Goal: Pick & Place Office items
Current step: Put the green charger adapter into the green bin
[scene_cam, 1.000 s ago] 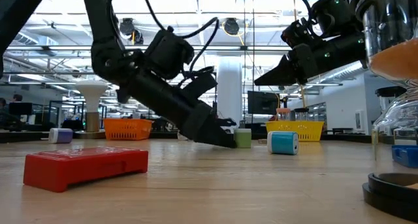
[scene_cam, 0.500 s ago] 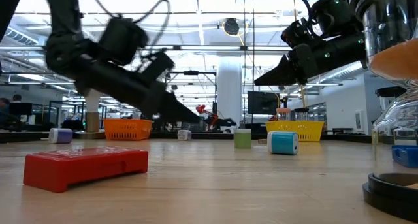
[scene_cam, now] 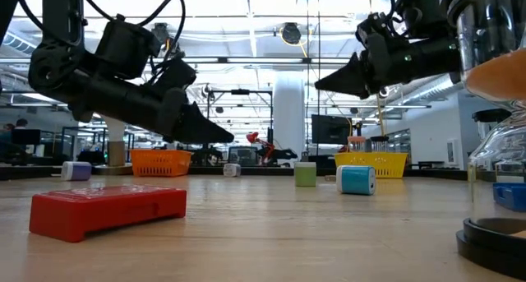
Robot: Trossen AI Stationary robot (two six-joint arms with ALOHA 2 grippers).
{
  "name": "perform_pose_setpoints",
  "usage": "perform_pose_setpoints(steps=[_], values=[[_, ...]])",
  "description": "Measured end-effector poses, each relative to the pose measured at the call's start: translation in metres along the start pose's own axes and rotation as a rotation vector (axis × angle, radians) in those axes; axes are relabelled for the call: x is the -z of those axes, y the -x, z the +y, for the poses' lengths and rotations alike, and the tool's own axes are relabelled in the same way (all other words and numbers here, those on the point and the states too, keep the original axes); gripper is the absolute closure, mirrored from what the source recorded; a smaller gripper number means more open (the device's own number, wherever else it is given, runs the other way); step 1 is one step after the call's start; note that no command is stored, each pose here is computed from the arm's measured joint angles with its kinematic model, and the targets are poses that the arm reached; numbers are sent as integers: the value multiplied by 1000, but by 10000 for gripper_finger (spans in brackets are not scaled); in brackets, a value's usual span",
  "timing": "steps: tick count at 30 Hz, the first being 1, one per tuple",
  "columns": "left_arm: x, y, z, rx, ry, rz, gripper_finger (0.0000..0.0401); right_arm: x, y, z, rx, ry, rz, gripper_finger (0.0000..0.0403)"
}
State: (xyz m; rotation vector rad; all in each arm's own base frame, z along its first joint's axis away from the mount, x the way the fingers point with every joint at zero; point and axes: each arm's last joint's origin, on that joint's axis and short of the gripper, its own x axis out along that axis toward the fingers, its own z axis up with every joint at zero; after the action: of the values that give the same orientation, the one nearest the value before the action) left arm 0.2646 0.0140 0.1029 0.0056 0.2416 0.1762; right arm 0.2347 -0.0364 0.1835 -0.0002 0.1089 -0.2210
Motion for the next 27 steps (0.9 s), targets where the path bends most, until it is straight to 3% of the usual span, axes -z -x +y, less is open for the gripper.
perform_pose_setpoints(steps=[4,11,14,17,27], values=[[-2,-2,0,0,-2,-11,308,-7,-7,-1,14,-98,34,401],[-3,-2,0,0,1,-16,308,-25,-36,-2,189,-59,485,395],[-3,-2,0,0,1,-19,308,-32,-50,1,143,-58,572,379],[-4,-2,0,1,1,-23,308,-35,-64,7,59,-69,662,349],[-5,-2,0,2,3,-39,308,-36,-92,38,-46,38,896,208]])
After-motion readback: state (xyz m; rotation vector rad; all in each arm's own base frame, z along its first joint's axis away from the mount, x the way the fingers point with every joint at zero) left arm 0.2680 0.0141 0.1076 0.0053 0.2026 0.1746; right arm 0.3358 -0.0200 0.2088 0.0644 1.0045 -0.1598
